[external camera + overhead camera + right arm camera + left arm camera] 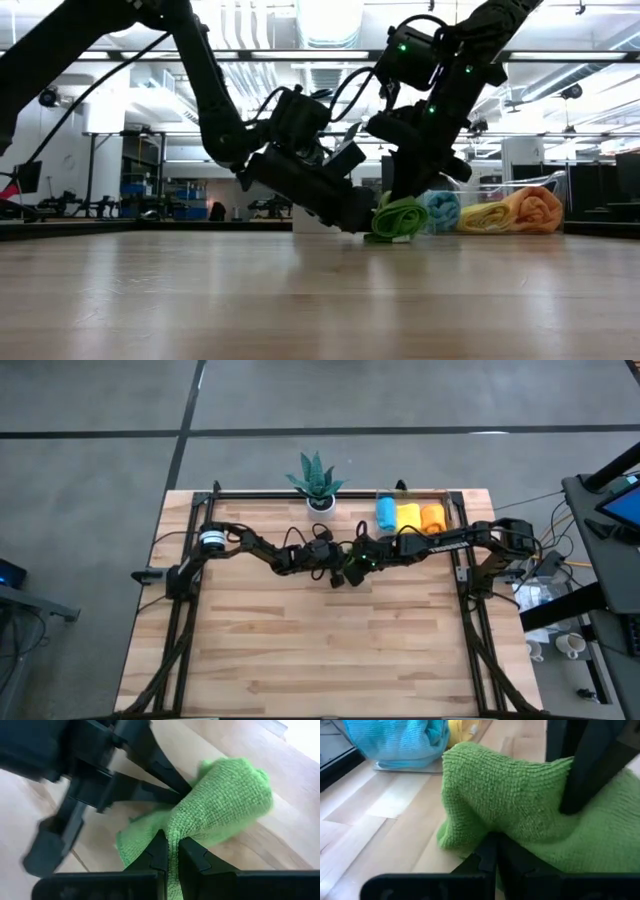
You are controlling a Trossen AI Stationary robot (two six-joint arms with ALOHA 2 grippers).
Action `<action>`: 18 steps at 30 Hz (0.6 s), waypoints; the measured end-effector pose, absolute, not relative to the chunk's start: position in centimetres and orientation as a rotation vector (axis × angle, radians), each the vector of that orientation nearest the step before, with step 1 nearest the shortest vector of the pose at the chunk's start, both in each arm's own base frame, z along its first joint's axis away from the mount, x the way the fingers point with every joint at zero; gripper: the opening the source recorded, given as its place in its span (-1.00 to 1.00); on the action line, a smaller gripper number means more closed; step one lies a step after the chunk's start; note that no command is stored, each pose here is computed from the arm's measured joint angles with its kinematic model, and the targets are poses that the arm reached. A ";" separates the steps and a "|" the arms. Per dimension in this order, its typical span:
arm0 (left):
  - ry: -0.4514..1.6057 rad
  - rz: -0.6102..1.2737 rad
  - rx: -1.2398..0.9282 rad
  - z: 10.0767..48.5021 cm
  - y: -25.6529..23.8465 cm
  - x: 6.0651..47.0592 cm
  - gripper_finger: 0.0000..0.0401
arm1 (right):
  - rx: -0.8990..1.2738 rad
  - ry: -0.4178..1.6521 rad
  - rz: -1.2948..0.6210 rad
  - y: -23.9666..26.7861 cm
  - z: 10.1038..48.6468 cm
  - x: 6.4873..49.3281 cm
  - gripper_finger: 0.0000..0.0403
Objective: Roll microfiber towels into tight, uniform cylinder then place into a basket
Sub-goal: Roll the green microfiber cloth
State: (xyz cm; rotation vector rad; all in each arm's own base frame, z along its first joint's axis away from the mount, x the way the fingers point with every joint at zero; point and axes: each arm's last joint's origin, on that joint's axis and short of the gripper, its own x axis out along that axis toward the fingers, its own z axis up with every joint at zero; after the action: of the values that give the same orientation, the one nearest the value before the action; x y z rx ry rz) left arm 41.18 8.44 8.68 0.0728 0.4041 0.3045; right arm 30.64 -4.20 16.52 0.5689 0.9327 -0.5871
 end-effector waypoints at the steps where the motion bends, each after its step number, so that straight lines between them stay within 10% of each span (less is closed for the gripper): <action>1: 0.405 0.307 0.073 8.7 8.5 41.2 -1.00 | 0.572 0.920 -0.581 -4.2 16.6 30.8 -0.93; 18: 0.406 0.314 0.020 8.1 7.5 41.0 -1.00 | 0.558 0.874 -0.555 -4.6 14.4 32.6 -0.93</action>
State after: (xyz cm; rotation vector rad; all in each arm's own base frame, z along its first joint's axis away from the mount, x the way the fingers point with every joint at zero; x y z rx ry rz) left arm 40.98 7.51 8.10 0.0200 0.4057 0.3142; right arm 32.56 -4.59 14.44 0.5585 0.8738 -0.5553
